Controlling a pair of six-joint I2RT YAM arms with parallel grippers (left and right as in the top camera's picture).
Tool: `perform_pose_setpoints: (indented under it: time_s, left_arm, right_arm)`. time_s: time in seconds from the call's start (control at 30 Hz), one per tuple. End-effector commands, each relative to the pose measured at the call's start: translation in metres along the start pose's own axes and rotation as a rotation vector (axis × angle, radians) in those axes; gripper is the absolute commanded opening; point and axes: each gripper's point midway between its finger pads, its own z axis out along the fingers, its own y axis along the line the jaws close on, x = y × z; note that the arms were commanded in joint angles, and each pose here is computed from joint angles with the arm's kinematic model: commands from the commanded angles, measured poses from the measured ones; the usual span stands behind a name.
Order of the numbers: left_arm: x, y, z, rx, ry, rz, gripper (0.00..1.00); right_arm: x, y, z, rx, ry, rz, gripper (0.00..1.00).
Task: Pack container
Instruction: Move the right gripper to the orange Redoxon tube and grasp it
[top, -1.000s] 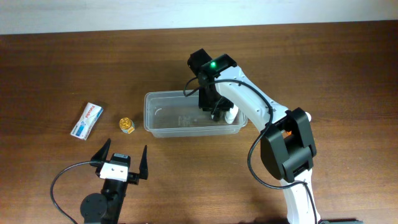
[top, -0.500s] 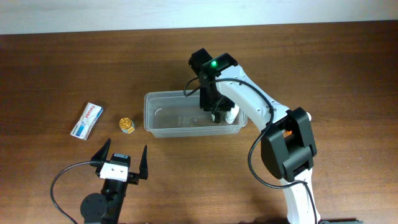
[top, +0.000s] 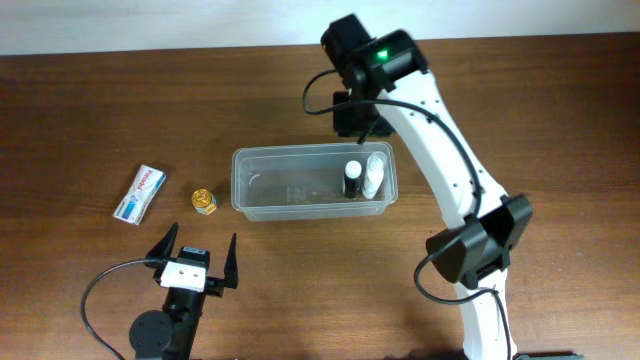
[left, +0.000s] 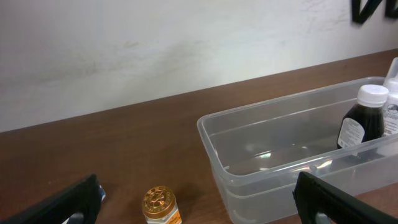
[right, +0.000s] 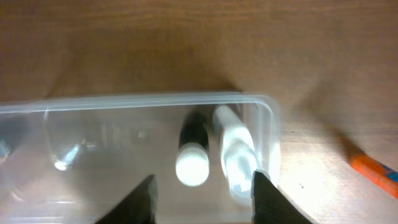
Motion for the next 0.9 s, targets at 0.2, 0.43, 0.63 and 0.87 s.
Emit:
perform_pose_setpoints:
  time_s: [0.2, 0.43, 0.63, 0.87]
  left_arm:
    - [0.001, 0.002, 0.0, -0.011, 0.001, 0.015, 0.99]
    - [0.001, 0.002, 0.0, -0.011, 0.001, 0.015, 0.99]
    - [0.001, 0.002, 0.0, -0.011, 0.001, 0.015, 0.99]
    - [0.001, 0.002, 0.0, -0.011, 0.001, 0.015, 0.99]
  right_arm:
    - [-0.013, -0.022, -0.069, -0.118, -0.11, -0.009, 0.55]
    - [-0.018, -0.087, -0.076, -0.072, -0.106, 0.02, 0.79]
    - [0.008, -0.178, -0.057, 0.018, 0.022, 0.196, 0.8]
    - [0.05, -0.229, -0.015, 0.059, 0.23, 0.296, 0.81]
